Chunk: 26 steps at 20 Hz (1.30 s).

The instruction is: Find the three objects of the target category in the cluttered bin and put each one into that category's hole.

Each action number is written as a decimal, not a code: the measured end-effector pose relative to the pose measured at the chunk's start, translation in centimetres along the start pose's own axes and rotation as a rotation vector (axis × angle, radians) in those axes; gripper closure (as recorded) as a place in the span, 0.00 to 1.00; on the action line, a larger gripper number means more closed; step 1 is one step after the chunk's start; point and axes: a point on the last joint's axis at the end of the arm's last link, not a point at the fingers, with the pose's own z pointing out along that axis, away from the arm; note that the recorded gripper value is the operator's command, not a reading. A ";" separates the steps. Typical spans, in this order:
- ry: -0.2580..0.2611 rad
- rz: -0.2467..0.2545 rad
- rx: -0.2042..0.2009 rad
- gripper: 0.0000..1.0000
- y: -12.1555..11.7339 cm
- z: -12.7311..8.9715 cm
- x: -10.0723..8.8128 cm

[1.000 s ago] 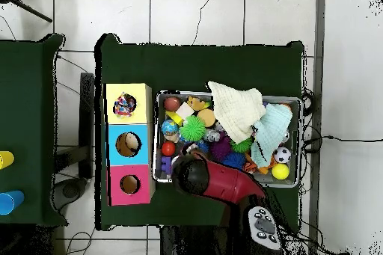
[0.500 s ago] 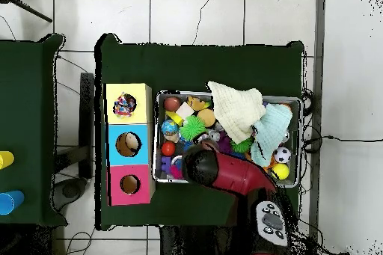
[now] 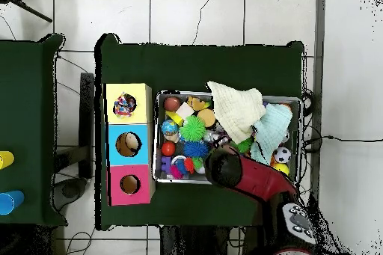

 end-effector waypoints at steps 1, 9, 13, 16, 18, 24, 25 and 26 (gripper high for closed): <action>-0.006 0.001 0.000 0.00 -0.6 0.6 -0.2; -0.177 -0.055 -0.066 0.00 -1.2 4.9 -1.3; -0.219 -0.076 -0.099 0.00 -1.0 6.0 -1.5; -0.218 -0.088 -0.100 0.00 -1.7 6.5 -1.5; -0.209 -0.088 -0.109 1.00 -2.8 7.0 -2.3; -0.197 -0.073 -0.145 1.00 -3.5 7.3 -3.6; -0.196 -0.071 -0.149 1.00 -3.5 7.3 -3.7; -0.195 -0.069 -0.153 1.00 -3.5 7.3 -3.8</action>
